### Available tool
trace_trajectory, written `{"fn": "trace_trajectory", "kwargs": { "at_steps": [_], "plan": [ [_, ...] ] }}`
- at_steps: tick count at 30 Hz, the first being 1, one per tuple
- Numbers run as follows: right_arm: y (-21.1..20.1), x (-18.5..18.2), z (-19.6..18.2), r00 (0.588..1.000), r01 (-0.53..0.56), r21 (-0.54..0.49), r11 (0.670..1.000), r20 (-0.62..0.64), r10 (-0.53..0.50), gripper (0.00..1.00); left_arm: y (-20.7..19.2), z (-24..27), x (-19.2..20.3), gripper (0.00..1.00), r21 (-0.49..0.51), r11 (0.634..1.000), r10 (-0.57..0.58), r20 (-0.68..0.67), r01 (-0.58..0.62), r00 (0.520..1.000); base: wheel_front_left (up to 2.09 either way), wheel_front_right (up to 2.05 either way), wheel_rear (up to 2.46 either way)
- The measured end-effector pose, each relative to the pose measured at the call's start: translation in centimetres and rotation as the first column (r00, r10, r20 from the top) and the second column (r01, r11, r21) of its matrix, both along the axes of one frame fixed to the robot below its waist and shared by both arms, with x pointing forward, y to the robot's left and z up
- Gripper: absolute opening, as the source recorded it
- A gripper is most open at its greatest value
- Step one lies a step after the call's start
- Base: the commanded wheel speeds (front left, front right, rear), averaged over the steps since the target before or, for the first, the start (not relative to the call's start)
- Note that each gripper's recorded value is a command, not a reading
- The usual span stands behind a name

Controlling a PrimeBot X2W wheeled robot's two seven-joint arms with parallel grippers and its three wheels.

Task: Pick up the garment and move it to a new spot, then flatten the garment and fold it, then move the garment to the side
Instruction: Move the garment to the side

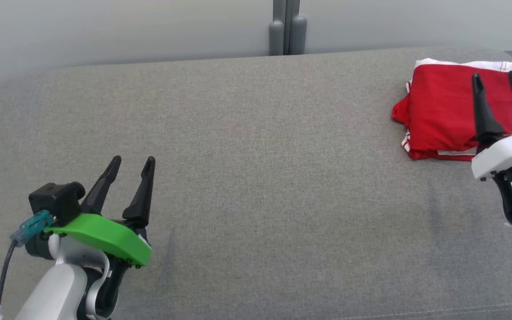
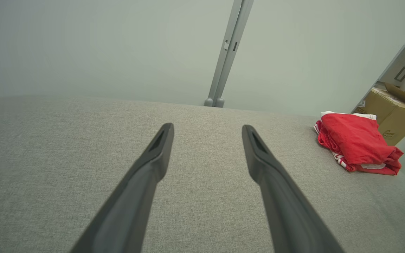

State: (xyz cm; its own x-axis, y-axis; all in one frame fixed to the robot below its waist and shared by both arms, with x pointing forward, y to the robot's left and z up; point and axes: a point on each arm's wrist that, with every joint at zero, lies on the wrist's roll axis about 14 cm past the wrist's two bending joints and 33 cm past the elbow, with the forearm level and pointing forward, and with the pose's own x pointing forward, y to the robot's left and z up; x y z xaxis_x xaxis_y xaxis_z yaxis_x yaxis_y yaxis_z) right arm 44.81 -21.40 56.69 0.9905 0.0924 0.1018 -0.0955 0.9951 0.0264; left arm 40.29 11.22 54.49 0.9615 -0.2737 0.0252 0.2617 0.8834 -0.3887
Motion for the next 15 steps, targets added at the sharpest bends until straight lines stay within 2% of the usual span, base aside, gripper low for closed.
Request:
{"fn": "trace_trajectory", "kwargs": {
  "at_steps": [4,10,15],
  "plan": [
    [1.2,-1.7,0.5,0.999,-0.016,0.029,0.999,0.039,0.015,1.00,1.7,0.6,-0.7,1.00,0.006,0.998,0.057,0.030,-0.057,0.998,0.00,0.00,0.00],
    [2.8,-4.1,-1.2,1.000,-0.025,0.077,0.997,0.015,0.024,1.00,3.9,0.7,-1.6,1.00,-0.001,0.990,0.140,0.062,-0.140,0.988,0.00,0.00,0.00],
    [3.0,-5.4,-1.7,1.000,-0.017,0.070,0.997,0.020,0.016,1.00,4.9,0.3,-2.2,1.00,0.018,0.984,0.176,0.080,-0.178,0.981,0.00,0.00,0.00]
  ]
}}
